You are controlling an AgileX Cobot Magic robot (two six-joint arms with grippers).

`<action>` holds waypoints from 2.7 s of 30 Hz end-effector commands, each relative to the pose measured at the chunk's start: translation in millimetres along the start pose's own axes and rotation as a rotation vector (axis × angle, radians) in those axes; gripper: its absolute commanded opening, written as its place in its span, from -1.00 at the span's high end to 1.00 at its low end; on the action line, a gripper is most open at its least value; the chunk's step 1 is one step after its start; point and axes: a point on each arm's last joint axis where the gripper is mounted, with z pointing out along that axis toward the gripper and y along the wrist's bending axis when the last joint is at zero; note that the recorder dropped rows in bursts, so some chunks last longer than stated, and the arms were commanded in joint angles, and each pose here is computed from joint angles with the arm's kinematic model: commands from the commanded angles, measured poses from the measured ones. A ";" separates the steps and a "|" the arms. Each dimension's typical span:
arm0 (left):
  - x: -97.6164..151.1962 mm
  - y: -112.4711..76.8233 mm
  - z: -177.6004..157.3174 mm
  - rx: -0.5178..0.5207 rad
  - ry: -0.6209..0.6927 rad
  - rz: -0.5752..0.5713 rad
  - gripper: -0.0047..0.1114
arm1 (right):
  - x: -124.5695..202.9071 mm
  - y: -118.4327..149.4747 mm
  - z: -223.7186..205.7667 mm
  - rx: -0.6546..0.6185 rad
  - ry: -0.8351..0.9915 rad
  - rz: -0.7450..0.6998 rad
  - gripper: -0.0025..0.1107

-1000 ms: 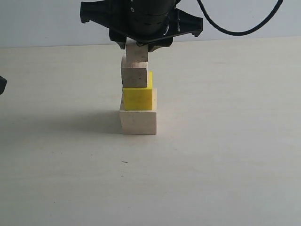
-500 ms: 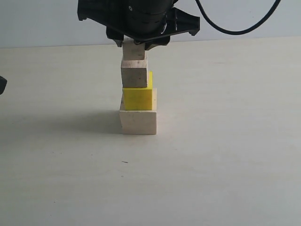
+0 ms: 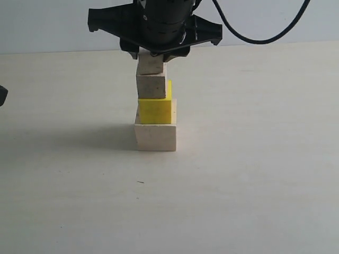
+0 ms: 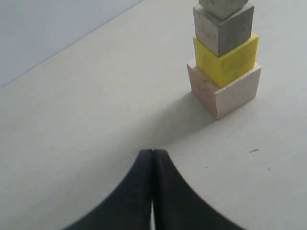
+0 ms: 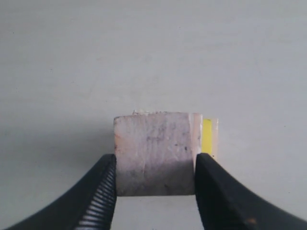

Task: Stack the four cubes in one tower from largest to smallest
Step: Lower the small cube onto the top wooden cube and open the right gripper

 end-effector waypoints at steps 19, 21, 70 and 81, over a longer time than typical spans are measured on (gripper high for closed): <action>-1.8 0.9 -2.2 -0.002 -0.020 -0.002 0.92 | -4.1 -0.7 0.5 0.000 -0.017 -0.012 0.87; -1.8 0.9 -2.2 -0.002 -0.020 -0.002 0.92 | -4.1 -0.7 0.5 0.000 -0.017 -0.012 0.73; -1.6 1.0 -2.2 -0.003 -0.017 -0.002 0.92 | -2.3 0.6 -14.2 -0.061 0.023 -0.028 -0.16; -1.6 1.0 -2.2 -0.003 -0.017 -0.002 0.92 | 0.4 2.6 -14.5 -0.084 0.052 -0.041 -0.16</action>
